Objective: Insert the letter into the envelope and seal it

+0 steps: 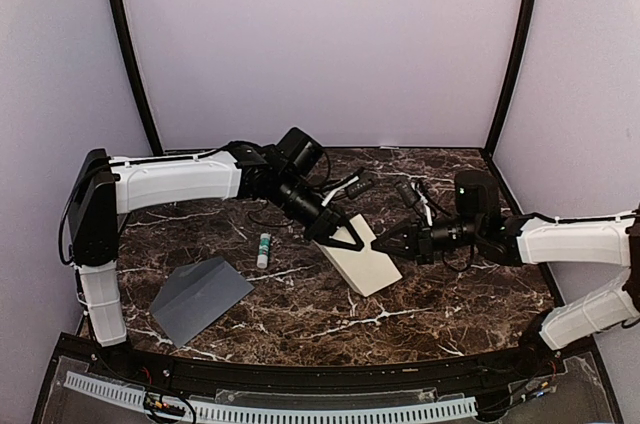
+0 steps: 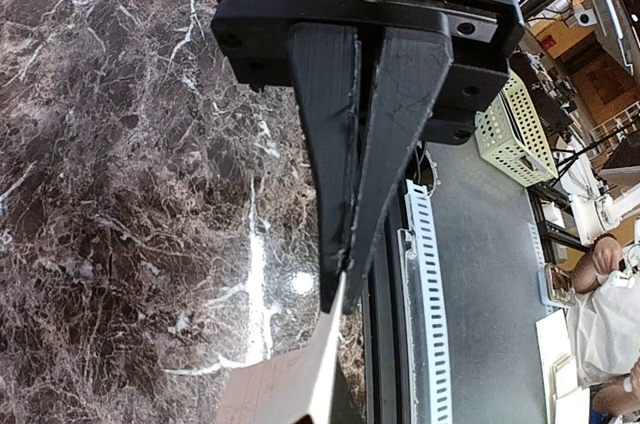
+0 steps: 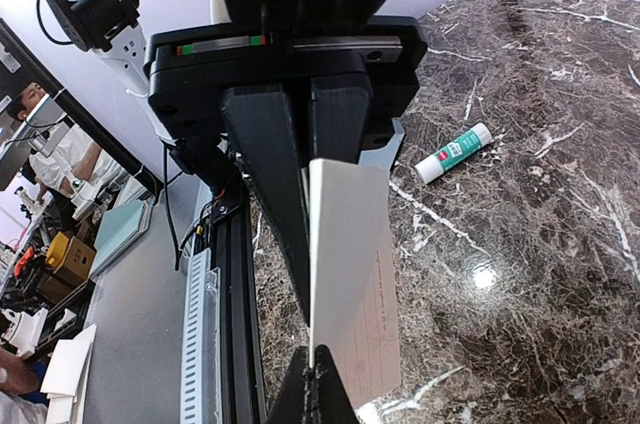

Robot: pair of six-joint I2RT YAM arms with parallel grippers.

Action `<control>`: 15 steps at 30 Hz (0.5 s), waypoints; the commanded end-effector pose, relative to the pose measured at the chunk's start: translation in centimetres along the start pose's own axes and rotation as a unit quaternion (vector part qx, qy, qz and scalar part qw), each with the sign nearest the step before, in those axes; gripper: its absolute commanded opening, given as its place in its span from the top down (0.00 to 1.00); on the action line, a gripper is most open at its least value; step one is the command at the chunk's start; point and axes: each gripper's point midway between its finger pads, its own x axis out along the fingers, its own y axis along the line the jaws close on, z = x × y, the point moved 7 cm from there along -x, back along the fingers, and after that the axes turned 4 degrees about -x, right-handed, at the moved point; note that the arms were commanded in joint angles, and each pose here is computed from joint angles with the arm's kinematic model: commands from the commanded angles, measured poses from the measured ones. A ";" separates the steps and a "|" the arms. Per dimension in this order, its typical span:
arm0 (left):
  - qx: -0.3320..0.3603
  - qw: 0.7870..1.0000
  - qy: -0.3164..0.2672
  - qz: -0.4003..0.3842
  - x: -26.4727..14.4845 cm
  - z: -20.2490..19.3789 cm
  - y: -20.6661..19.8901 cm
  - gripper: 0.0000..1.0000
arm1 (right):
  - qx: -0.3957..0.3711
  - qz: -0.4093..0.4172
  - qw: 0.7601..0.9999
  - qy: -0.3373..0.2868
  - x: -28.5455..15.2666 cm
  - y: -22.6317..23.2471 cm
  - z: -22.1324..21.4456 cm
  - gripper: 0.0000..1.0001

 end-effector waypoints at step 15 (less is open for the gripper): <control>-0.002 0.989 -0.036 0.143 -3.4 0.8 -0.9 0.52 | 0.013 -0.050 0.999 -0.014 -0.6 -0.1 0.5 1.00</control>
